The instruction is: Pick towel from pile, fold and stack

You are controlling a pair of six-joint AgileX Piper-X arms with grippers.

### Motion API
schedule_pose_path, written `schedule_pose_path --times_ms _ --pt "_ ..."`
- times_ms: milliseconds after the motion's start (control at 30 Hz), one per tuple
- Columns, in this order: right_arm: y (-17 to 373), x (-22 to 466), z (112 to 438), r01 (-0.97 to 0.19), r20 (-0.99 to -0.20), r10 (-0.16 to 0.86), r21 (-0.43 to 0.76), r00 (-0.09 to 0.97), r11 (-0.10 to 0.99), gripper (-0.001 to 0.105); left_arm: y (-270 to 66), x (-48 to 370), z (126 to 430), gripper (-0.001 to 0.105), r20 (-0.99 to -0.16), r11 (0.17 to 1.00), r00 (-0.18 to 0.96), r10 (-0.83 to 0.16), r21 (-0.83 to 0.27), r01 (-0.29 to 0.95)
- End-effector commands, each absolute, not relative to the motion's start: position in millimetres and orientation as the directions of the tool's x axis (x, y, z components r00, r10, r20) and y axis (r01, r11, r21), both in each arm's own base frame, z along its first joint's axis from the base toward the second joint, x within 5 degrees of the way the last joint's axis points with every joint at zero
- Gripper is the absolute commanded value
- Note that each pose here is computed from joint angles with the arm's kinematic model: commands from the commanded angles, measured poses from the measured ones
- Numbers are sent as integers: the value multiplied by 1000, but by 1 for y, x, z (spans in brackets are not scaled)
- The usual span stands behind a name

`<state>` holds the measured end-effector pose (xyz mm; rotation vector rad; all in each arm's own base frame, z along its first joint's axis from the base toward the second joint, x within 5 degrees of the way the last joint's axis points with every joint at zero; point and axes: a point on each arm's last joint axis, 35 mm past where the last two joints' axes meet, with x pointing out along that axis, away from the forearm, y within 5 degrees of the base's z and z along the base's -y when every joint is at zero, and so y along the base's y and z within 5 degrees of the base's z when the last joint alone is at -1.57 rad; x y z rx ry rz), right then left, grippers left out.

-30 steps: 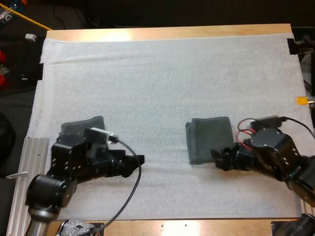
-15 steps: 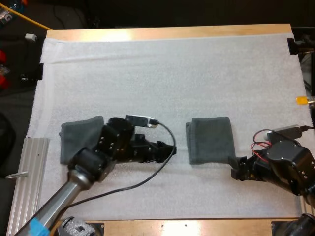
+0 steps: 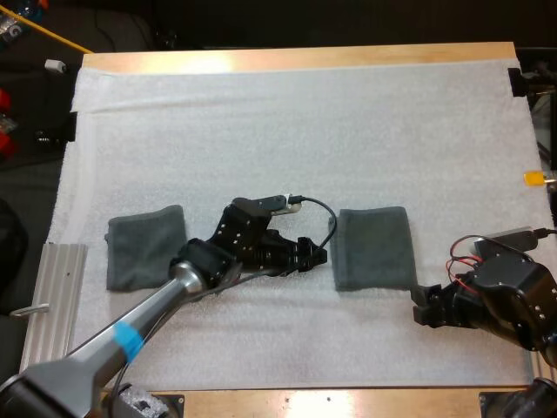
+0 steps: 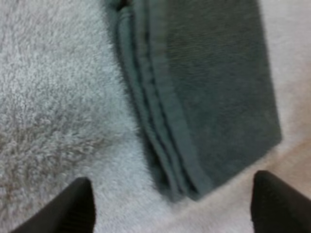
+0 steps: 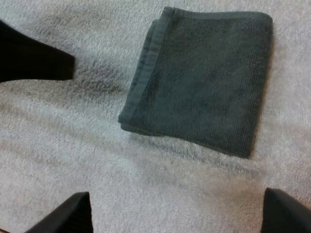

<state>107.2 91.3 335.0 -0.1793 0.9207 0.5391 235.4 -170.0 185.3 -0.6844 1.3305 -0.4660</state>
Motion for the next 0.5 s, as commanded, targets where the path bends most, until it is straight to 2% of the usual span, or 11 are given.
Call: schedule_pose_path --times_ms 0,100,233,467 --pt "90 106 337 -518 -794 360 68 489 853 69 -174 240 183 58 -708 708 191 -680 -702 -76" --pt "90 106 337 -518 -795 360 67 489 853 69 -180 247 170 58 -706 703 156 -690 -706 -85" --pt "89 105 336 -518 -800 355 66 483 853 69 -192 264 159 70 -703 696 112 -702 -711 -98" --pt "88 104 335 -517 -811 346 63 473 854 69 -211 289 148 71 -691 679 71 -720 -722 -134"
